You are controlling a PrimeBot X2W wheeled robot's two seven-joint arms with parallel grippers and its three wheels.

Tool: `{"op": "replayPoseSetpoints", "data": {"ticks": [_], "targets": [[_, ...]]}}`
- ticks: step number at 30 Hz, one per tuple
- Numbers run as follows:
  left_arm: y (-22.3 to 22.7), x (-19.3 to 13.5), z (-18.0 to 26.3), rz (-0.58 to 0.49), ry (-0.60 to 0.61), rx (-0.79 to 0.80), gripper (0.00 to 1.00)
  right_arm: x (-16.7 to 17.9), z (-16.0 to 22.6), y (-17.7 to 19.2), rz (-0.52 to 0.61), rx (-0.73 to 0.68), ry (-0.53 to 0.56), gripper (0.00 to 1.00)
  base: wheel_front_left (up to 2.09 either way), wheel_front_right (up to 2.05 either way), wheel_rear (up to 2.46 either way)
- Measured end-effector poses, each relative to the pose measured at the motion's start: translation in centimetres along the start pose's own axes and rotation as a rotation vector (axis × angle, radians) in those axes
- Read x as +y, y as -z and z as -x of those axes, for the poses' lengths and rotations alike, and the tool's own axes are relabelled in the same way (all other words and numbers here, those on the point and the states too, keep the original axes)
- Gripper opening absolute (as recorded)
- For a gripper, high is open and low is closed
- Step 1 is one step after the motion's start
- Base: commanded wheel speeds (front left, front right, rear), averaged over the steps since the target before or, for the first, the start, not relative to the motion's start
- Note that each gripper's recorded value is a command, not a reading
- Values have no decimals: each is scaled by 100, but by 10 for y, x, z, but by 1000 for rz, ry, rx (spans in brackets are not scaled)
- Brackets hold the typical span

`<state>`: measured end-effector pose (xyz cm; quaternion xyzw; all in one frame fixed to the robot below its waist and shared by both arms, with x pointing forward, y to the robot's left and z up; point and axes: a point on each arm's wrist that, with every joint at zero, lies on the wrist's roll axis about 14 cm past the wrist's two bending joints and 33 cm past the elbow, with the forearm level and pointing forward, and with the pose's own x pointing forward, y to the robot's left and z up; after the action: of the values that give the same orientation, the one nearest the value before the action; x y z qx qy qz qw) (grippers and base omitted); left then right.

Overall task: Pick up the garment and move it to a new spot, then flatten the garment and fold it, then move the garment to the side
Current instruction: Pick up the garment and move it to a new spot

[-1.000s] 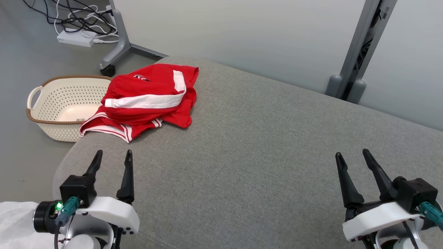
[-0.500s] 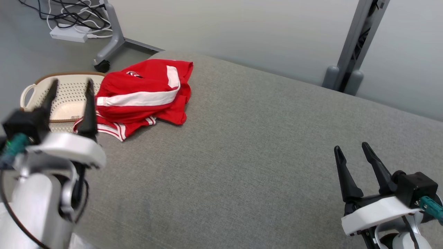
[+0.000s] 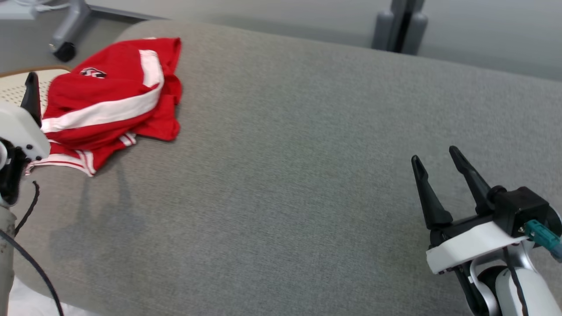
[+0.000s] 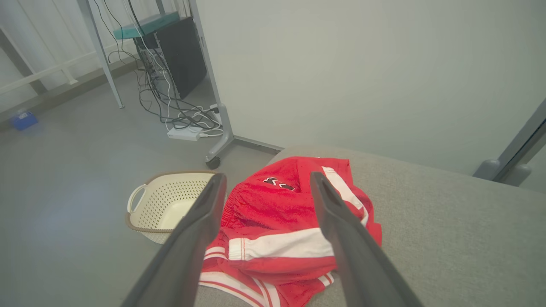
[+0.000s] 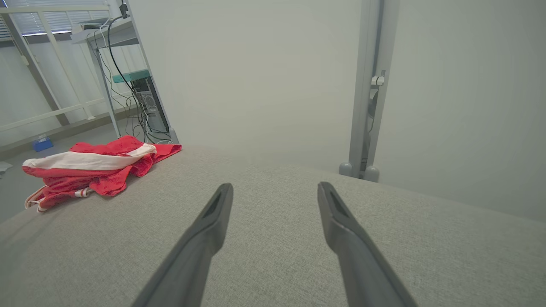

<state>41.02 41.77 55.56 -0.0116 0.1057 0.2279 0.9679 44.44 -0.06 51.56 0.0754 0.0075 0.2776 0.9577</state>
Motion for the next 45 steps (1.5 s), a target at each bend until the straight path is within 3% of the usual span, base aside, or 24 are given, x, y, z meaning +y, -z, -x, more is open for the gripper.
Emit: {"op": "replayPoseSetpoints", "data": {"ticks": [10, 17, 18, 20, 25, 35, 40, 45], "targets": [[123, -10, -40, 7, -17, 436, 100, -40, -7, 36, -5, 79, 51, 100, 0, 0, 0], [158, -18, -60, 29, -37, 534, 100, -55, -10, 60, -17, 126, 66, 100, 0, 0, 0], [160, -20, -63, 41, -40, 534, 76, -57, -10, 64, -18, 134, 68, 100, 0, 0, 0], [163, -24, -69, 48, -35, 533, 0, -62, -11, 68, -18, 139, 76, 100, 0, 0, 0], [138, -23, -88, 20, -44, 398, 0, -69, -13, 73, -24, 141, 89, 100, 0, 0, 0], [-5, -39, -98, -92, 35, -87, 0, -56, -11, 39, -19, 48, 87, 100, 0, 0, 0], [-80, -73, -69, -91, 139, -345, 0, -48, 4, 9, -9, -17, 107, 100, 0, 0, 0], [-104, -115, -29, -43, 252, -494, 0, -47, 21, -15, 9, -71, 133, 100, 0, 0, 0]]}}
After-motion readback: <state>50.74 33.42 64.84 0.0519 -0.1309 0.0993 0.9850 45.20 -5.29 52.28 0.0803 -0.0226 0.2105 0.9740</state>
